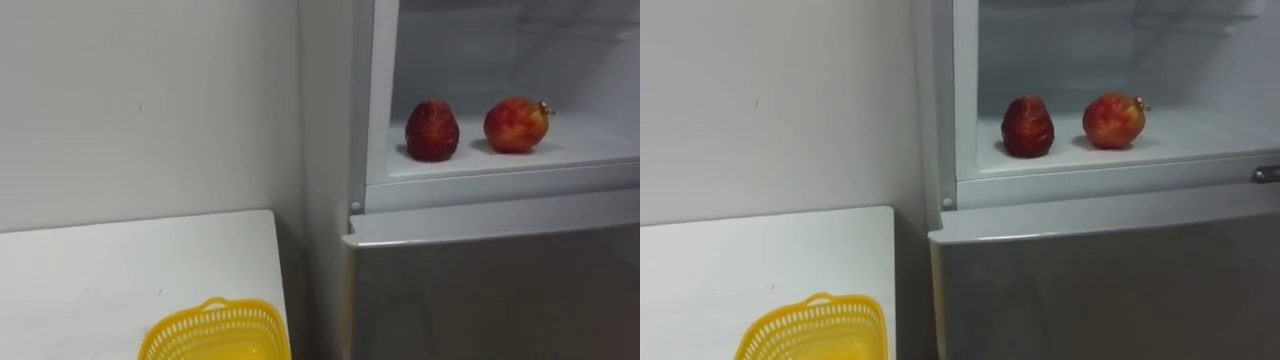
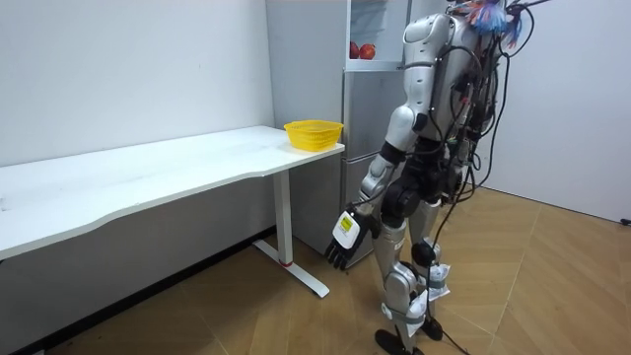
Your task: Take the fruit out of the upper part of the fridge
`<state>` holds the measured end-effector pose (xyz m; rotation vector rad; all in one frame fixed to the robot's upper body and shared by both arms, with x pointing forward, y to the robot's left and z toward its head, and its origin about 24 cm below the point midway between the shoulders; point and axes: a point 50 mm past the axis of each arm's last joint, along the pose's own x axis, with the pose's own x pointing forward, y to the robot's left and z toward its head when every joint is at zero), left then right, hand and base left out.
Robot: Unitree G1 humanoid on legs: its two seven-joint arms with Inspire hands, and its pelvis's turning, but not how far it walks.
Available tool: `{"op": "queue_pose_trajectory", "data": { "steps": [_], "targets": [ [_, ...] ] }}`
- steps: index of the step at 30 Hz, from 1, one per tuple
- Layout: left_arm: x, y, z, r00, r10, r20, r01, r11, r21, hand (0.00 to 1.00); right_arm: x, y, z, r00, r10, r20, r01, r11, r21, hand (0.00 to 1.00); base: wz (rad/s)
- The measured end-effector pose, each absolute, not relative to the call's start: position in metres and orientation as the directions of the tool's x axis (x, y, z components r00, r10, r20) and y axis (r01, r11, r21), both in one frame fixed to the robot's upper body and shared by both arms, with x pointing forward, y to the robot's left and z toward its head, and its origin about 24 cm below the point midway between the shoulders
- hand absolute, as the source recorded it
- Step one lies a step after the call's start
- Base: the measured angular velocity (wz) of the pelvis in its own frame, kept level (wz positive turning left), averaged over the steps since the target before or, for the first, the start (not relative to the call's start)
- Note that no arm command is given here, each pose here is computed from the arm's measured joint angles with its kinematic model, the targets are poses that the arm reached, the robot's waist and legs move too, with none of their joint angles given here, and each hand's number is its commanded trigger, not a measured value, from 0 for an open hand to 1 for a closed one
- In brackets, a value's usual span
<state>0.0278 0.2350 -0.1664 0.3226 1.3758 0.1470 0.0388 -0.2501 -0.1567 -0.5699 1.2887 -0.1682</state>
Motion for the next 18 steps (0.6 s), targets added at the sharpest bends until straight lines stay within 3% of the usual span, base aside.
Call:
{"op": "queue_pose_trajectory", "data": {
  "steps": [10,18],
  "targets": [
    [0.044,0.228,-0.163,0.291,0.279,-0.915,0.145,0.933,0.330,0.00,0.110,-0.240,-0.100,0.696,-0.464,-0.548,0.057,0.797,-0.601,0.00,-0.10],
    [0.042,0.229,-0.162,0.317,0.263,-0.911,0.160,0.932,0.325,0.00,0.143,-0.231,-0.040,0.859,-0.440,-0.260,0.223,0.780,-0.584,0.00,-0.11]
  ]
}}
